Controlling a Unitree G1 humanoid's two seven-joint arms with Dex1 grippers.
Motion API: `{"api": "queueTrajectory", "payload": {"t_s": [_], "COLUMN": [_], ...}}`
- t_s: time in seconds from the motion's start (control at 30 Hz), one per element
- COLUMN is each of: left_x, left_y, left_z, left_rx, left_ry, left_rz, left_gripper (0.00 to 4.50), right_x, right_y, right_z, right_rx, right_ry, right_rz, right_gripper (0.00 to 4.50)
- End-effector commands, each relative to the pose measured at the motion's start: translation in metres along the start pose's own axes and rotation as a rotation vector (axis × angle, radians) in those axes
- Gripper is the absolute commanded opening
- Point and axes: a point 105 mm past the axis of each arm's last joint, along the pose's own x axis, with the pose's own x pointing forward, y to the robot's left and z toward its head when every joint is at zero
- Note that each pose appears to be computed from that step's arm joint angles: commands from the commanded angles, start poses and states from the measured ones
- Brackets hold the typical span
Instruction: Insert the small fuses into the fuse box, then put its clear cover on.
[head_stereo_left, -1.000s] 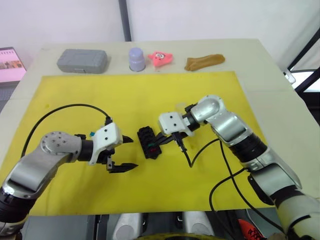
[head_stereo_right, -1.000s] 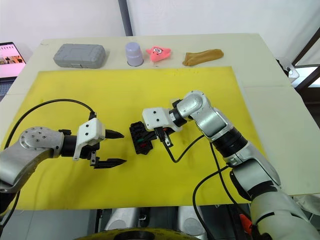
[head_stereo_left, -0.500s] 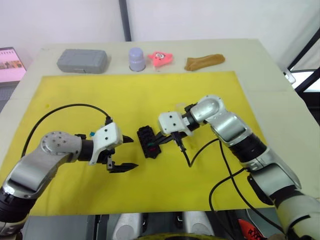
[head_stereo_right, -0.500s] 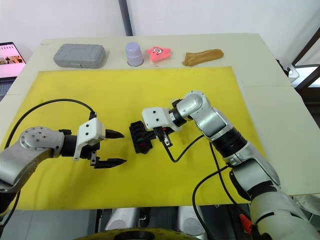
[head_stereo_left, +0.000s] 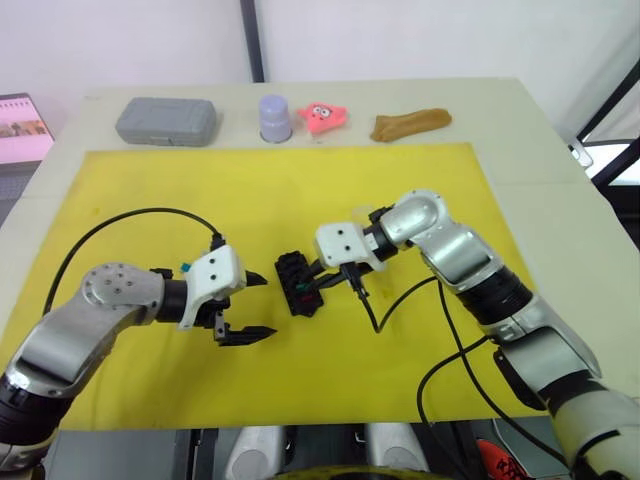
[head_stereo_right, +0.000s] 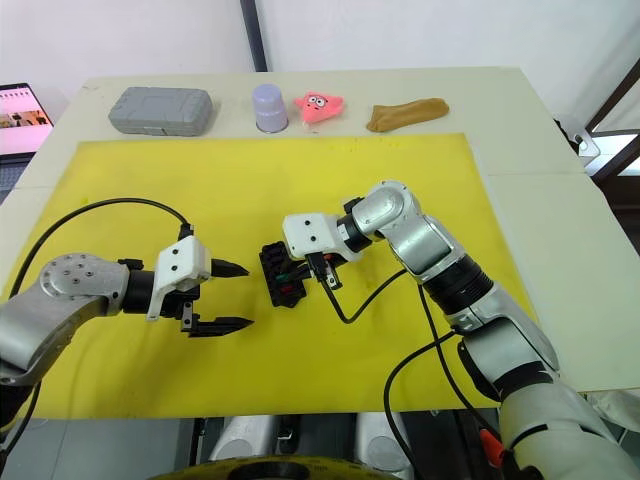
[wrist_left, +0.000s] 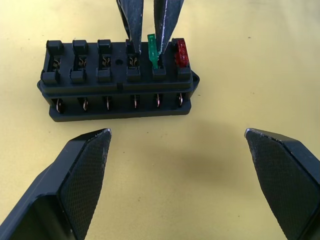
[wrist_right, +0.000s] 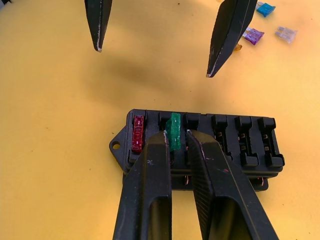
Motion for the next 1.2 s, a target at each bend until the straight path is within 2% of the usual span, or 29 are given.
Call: {"api": "queueTrajectory", "payload": {"t_s": [0.03, 1.2], "left_x": [0.000, 0.000], "left_y": [-0.001, 0.001], "left_z": [0.010, 0.010], "left_rx": [0.049, 0.060], "left_ry": [-0.019, -0.021], "left_rz": [0.000, 0.006], "left_gripper": [4.50, 4.50], "right_x": [-0.008, -0.009], "right_y": [-0.007, -0.002], "right_z": [0.011, 0.022], "right_rx": [-0.043, 0.006], "right_ry": [-0.008, -0.043], "right_rz": [-0.033, 0.007], "right_gripper": [0.66, 0.66]}}
